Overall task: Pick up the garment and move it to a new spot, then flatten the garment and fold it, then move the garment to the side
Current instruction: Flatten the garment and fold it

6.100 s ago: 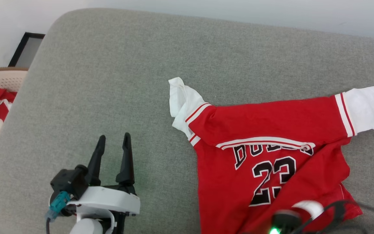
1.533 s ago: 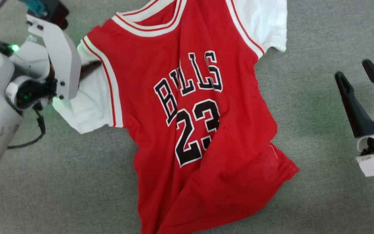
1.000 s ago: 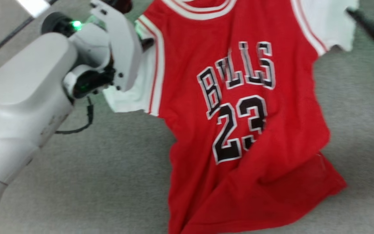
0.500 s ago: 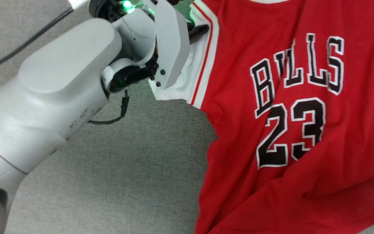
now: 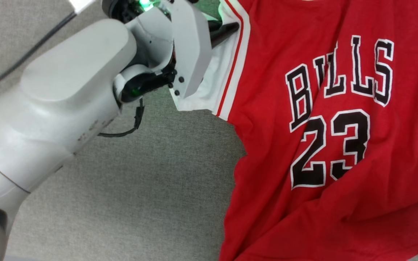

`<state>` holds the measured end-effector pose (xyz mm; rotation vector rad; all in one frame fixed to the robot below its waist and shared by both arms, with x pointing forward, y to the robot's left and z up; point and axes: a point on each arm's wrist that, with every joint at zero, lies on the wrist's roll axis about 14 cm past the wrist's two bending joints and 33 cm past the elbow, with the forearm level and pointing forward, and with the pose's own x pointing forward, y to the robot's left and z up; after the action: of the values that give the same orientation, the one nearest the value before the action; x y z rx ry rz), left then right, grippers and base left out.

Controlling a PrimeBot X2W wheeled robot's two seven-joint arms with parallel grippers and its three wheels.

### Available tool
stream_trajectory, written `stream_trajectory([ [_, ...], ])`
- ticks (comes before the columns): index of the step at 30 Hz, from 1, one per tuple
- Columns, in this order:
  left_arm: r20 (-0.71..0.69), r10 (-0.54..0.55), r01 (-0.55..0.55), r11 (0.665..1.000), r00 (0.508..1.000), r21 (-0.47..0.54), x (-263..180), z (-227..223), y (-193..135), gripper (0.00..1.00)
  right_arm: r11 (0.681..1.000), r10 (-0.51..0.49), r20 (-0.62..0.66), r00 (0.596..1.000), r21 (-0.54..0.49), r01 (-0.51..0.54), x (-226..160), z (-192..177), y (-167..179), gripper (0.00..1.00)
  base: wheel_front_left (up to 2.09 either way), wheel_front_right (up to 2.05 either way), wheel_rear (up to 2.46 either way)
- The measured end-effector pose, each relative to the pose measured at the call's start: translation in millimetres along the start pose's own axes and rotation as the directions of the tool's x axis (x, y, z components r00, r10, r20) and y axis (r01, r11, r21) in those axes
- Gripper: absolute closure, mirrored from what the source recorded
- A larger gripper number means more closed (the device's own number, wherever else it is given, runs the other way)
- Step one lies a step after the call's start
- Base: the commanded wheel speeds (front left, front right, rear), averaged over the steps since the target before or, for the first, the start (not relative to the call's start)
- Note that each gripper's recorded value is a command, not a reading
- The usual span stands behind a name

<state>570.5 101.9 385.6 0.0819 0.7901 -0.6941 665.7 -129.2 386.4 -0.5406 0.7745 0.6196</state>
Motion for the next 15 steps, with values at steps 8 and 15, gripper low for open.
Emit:
stream_trajectory([
  [8,0.208,0.159,-0.167,0.986,0.965,0.020,-24.1,34.2,44.2,1.00,0.997,-0.074,0.204,0.976,0.049,0.065,-29.8,34.6,-24.3,1.00,0.00,0.00,0.00],
  [15,0.526,0.269,-0.287,0.957,0.807,-0.050,-61.1,131.3,78.5,1.00,0.953,-0.301,0.443,0.844,0.176,0.247,-89.7,91.6,-96.0,1.00,0.00,0.00,0.00],
])
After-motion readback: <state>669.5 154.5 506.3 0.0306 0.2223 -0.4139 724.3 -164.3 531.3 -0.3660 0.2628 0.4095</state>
